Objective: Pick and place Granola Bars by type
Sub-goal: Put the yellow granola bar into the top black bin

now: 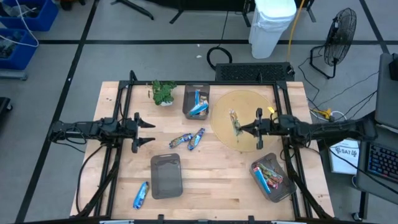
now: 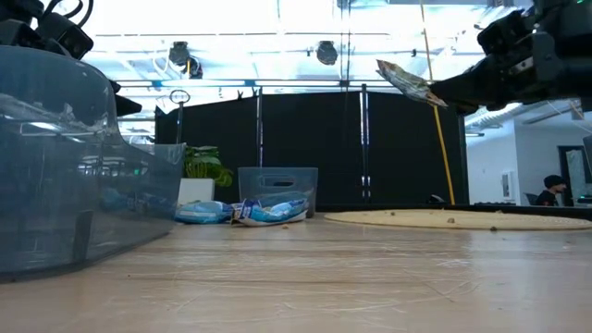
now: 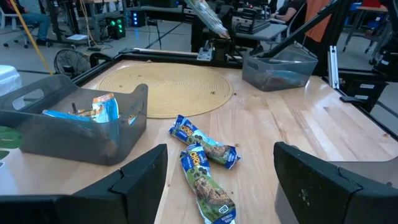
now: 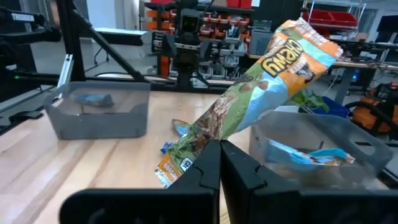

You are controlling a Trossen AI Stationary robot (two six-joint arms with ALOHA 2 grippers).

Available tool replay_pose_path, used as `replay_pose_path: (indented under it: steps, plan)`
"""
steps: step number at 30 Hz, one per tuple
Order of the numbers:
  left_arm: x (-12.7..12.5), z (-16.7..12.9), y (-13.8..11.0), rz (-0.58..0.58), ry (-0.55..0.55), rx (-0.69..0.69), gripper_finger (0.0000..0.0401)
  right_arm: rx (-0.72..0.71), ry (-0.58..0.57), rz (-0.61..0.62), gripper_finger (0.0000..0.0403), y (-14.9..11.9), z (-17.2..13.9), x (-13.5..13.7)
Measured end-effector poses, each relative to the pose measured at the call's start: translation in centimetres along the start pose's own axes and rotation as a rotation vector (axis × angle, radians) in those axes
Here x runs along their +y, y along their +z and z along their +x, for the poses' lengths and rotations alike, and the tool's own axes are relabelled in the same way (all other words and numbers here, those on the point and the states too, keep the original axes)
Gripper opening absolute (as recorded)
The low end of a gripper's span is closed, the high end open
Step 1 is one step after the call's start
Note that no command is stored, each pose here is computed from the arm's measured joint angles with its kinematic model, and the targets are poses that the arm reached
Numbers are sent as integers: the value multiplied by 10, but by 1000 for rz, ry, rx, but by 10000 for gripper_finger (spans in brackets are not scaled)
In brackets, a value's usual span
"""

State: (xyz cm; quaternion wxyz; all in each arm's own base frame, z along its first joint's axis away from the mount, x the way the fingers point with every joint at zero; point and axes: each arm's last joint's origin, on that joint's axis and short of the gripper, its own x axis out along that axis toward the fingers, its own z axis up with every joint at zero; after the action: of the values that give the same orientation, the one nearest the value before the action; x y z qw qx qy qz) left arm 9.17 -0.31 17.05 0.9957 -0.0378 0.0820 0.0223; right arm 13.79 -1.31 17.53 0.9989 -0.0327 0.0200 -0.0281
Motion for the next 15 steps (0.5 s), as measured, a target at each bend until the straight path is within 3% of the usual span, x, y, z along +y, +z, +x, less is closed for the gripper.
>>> replay_pose_path:
  steps: [6,15]
  plan:
    - [0,0,0,0,0,0,296,-25,-60,1,0,2,-2,-18]
    - [0,0,0,0,0,0,296,-77,-56,-6,0,7,-3,-20]
